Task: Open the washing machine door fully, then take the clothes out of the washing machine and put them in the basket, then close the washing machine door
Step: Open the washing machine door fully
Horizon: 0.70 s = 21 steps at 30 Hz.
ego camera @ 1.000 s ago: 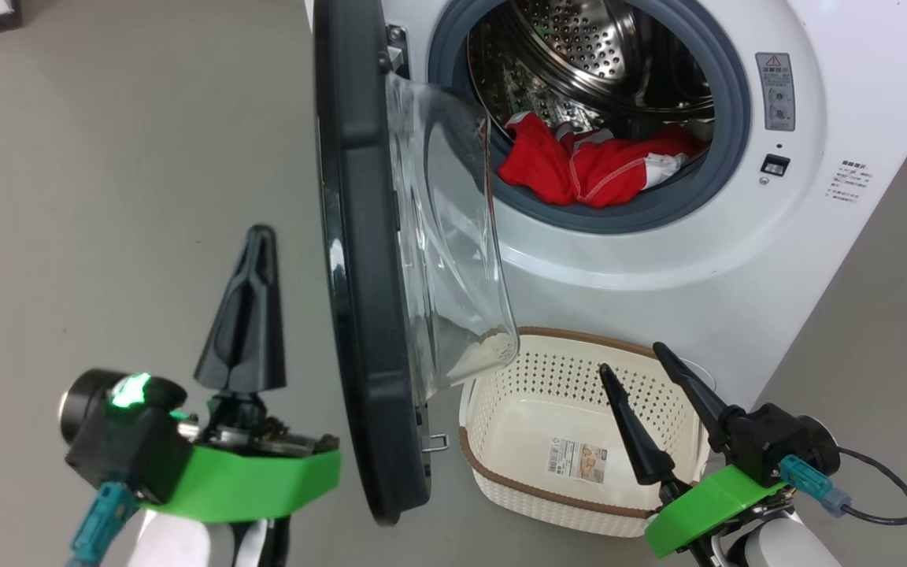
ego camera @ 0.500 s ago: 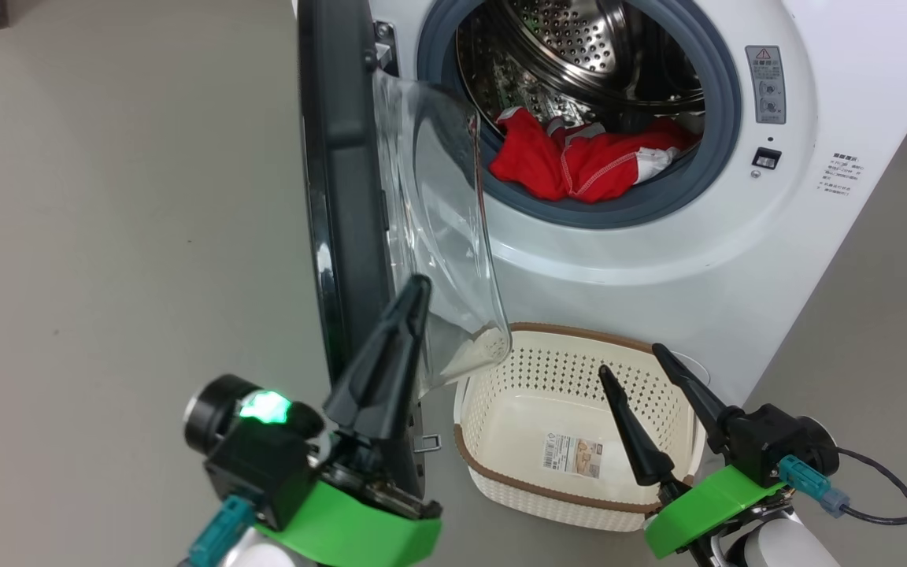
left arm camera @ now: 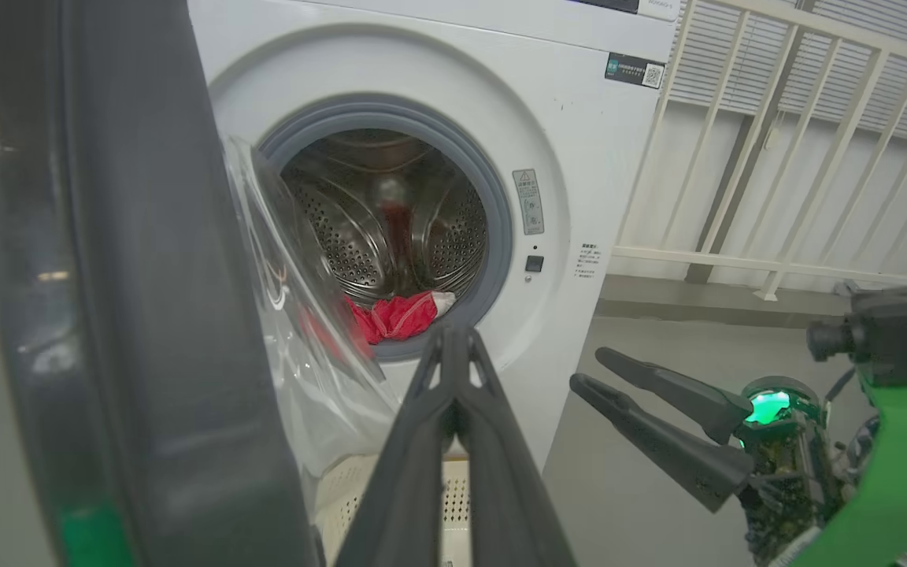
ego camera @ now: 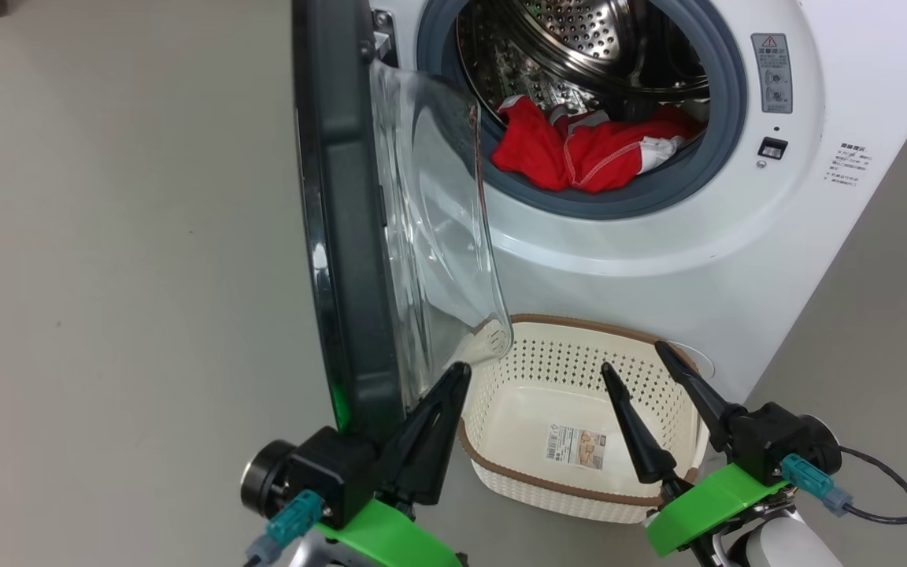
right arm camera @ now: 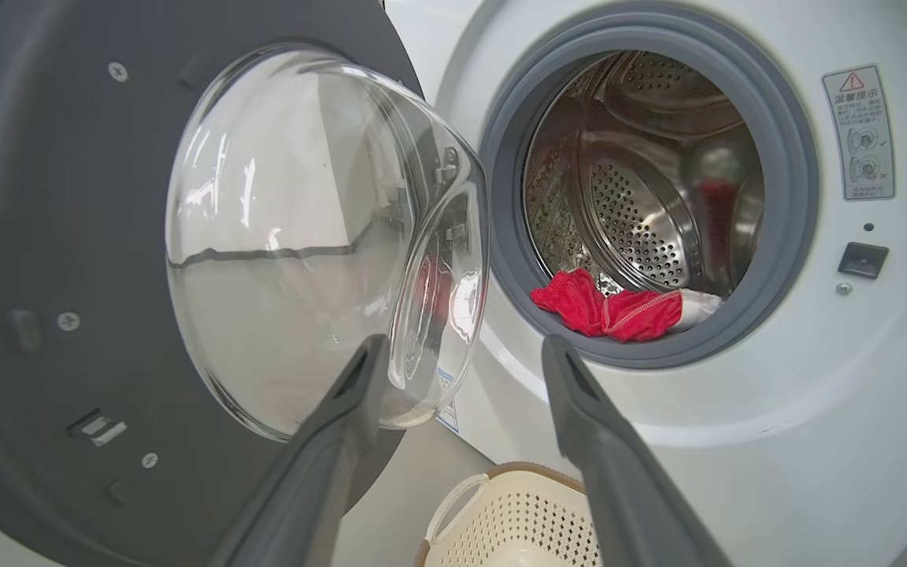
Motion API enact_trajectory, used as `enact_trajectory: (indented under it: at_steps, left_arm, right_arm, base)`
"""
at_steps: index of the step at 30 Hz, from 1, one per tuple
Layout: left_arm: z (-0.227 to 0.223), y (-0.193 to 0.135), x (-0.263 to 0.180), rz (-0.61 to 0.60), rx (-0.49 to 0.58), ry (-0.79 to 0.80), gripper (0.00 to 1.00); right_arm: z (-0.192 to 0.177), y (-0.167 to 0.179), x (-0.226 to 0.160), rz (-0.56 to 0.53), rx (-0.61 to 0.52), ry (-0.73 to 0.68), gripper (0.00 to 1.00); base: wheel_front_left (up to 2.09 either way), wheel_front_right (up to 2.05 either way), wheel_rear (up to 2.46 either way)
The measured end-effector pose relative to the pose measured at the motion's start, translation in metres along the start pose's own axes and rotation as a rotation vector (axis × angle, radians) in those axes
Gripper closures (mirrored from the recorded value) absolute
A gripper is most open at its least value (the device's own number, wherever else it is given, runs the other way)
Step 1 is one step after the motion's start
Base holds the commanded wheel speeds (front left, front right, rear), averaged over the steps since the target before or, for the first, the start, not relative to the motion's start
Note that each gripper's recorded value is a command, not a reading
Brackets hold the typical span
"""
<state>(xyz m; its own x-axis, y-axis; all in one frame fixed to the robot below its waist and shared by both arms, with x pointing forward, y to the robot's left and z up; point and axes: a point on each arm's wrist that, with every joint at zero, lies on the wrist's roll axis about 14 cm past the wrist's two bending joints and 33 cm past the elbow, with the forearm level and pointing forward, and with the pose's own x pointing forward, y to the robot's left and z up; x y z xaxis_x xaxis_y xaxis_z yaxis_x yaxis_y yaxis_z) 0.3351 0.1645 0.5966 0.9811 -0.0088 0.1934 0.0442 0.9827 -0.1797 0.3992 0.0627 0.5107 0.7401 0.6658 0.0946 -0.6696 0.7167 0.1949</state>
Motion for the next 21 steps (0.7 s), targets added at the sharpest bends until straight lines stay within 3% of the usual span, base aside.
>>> enact_trajectory:
  at_steps: [8, 21]
  left_arm:
    - [-0.020, 0.018, -0.006, 0.078, 0.019, 0.094, 1.00]
    - [-0.019, 0.041, -0.016, 0.174, 0.036, 0.119, 1.00]
  right_arm:
    - [-0.002, 0.001, 0.001, 0.003, 0.003, 0.004, 0.00]
    - [0.001, 0.008, 0.003, 0.021, 0.005, -0.001, 0.00]
  base:
    - [0.00, 0.00, 0.00]
    - [0.00, 0.00, 0.00]
